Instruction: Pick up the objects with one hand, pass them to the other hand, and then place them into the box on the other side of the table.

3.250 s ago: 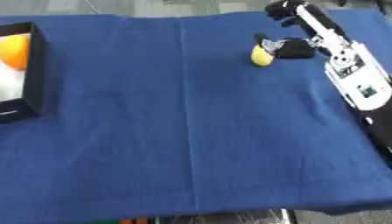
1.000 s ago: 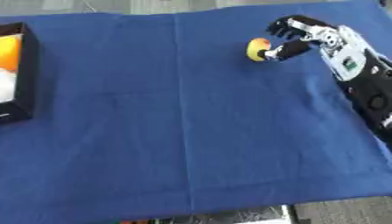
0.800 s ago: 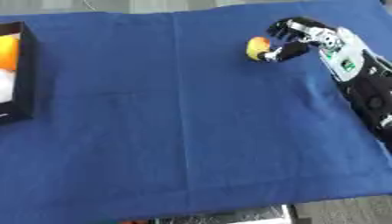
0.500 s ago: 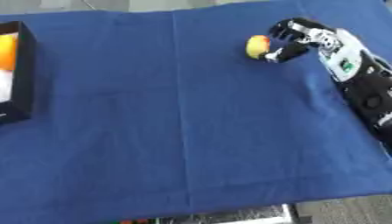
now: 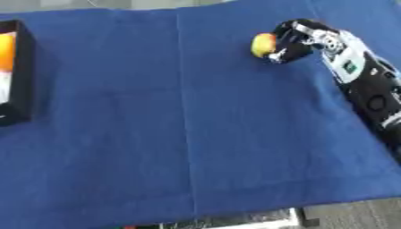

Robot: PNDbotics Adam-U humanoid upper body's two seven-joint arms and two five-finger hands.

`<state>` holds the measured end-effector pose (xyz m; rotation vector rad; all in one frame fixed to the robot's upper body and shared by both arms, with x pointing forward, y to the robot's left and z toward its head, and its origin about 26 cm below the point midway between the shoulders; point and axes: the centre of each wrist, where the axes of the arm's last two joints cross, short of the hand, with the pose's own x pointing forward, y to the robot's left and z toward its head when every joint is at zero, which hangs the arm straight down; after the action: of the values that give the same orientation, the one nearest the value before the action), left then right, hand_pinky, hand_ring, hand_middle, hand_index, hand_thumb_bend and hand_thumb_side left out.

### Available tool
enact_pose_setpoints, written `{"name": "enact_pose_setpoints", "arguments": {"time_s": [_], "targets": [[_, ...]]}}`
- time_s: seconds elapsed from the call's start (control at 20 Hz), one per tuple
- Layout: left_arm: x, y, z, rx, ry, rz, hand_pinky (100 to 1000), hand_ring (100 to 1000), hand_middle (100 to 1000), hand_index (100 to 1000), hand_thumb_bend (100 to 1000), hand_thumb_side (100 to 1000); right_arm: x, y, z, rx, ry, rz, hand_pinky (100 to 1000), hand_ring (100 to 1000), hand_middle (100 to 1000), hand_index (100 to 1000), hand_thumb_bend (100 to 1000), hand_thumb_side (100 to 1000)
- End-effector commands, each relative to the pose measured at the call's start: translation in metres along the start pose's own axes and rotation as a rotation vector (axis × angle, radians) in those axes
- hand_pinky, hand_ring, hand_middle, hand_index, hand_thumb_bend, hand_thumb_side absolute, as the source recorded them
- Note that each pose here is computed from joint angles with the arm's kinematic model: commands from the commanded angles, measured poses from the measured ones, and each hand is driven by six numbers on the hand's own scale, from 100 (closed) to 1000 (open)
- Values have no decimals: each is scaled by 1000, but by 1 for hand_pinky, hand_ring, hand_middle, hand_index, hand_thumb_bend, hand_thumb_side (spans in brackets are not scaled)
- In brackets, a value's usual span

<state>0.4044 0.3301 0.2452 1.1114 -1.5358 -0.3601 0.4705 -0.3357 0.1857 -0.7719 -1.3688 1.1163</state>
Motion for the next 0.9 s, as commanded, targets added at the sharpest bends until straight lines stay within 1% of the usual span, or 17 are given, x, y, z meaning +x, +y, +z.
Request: {"name": "enact_pose_setpoints", "arguments": {"time_s": [0.05, 0.1, 0.15, 0.2, 0.25, 0.3, 0.35, 0.4, 0.45, 0.5, 0.55, 0.6, 0.65, 0.7, 0.75, 0.9], "targets": [[7, 12, -2, 30, -23, 1, 729, 790, 761, 695, 523, 585, 4, -18, 1, -42, -11, 10, 815, 824, 761, 845, 412, 366], [7, 12, -2, 30, -24, 2, 729, 790, 761, 695, 520, 586, 4, -18, 1, -46, -7, 11, 815, 819, 747, 831, 397, 343], [6, 11, -2, 29, -24, 2, 729, 790, 761, 695, 519, 586, 4, -18, 1, -51, -3, 13, 814, 818, 743, 827, 395, 340], [6, 11, -2, 28, -24, 2, 729, 791, 761, 695, 518, 587, 4, -18, 1, -55, 1, 14, 814, 810, 713, 800, 368, 318], [6, 11, -2, 28, -25, 3, 729, 791, 761, 695, 518, 587, 4, -17, 1, -58, 4, 15, 814, 809, 710, 797, 364, 315], [6, 11, -2, 28, -24, 3, 730, 791, 762, 695, 516, 588, 4, -17, 1, -59, 6, 16, 814, 801, 674, 765, 324, 277], [6, 12, -1, 29, -24, 3, 730, 791, 762, 695, 516, 588, 4, -17, 1, -60, 7, 18, 814, 800, 671, 762, 320, 272], [6, 12, -1, 29, -24, 4, 730, 791, 762, 695, 515, 588, 4, -17, 1, -62, 8, 19, 812, 792, 648, 741, 300, 231], [6, 12, -1, 29, -24, 5, 730, 791, 762, 695, 514, 589, 5, -17, 1, -65, 8, 20, 812, 790, 641, 735, 295, 220], [6, 12, -1, 29, -25, 5, 730, 792, 762, 695, 513, 589, 5, -17, 1, -67, 8, 21, 810, 783, 619, 713, 280, 180], [6, 11, -1, 28, -25, 6, 730, 792, 762, 695, 512, 589, 5, -17, 1, -68, 9, 24, 809, 779, 611, 704, 273, 161], [6, 11, -1, 27, -26, 6, 730, 792, 763, 695, 511, 589, 5, -17, 0, -69, 11, 26, 806, 769, 590, 684, 249, 114], [6, 11, -1, 27, -26, 5, 730, 792, 763, 696, 510, 590, 5, -17, 0, -70, 12, 27, 805, 768, 588, 683, 245, 109], [6, 11, -1, 26, -26, 5, 730, 792, 763, 695, 510, 590, 6, -17, 0, -72, 11, 27, 801, 757, 570, 665, 214, 100], [5, 11, -1, 26, -25, 5, 730, 792, 763, 695, 509, 590, 6, -16, 0, -75, 10, 26, 800, 752, 564, 659, 204, 100], [5, 11, -1, 27, -25, 6, 731, 792, 763, 695, 507, 590, 7, -17, 1, -89, 5, 23, 788, 728, 527, 622, 202, 100]]}}
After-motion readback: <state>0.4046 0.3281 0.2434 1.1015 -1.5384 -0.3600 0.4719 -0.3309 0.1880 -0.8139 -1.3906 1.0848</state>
